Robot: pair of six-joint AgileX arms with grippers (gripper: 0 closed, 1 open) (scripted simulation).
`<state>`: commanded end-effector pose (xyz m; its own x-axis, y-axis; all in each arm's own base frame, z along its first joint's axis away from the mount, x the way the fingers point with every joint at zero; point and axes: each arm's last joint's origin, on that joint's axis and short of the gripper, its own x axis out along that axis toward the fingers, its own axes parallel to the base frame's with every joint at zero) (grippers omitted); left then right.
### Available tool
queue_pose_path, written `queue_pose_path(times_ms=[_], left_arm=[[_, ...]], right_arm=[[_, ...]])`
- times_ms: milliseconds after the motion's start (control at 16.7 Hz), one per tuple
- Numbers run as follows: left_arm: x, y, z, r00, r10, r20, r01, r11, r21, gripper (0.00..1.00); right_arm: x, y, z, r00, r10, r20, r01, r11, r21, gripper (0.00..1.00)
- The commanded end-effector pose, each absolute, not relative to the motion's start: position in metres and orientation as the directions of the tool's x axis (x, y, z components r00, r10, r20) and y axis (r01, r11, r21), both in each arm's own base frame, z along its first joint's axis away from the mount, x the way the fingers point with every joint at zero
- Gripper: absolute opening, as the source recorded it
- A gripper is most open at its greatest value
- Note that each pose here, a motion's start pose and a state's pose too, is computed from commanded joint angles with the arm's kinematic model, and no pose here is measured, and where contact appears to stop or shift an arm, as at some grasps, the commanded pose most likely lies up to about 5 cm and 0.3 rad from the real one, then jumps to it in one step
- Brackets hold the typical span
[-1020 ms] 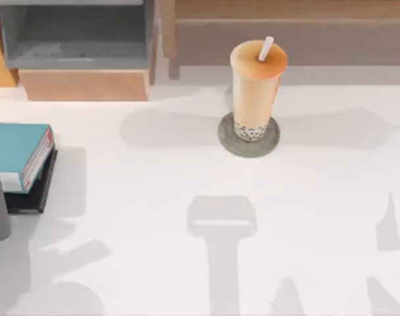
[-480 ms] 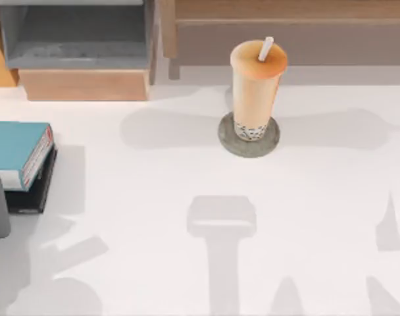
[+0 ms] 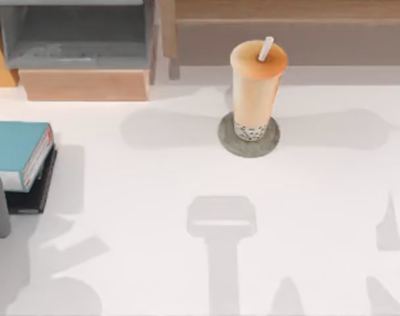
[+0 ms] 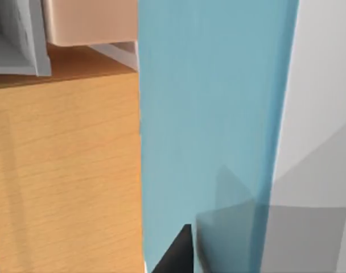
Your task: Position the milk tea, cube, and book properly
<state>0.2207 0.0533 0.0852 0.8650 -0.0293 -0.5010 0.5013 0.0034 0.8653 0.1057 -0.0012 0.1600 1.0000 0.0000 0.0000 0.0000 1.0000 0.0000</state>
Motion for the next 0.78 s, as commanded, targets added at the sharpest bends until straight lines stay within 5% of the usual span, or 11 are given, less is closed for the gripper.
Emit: queue_pose_path(times_ms=[420, 780], left_arm=[[0.2207, 0.0533, 0.0852, 0.865, -0.029, -0.501, 0.501, 0.003, 0.865, 0.98], [0.2207, 0.0533, 0.0852, 0.865, -0.029, -0.501, 0.501, 0.003, 0.865, 1.0]], right_arm=[[0.1057, -0.0012, 0.16, 1.0, 0.0, 0.0, 0.0, 1.0, 0.0, 1.0], [0.1057, -0.0012, 0.16, 1.0, 0.0, 0.0, 0.0, 1.0, 0.0, 1.0]])
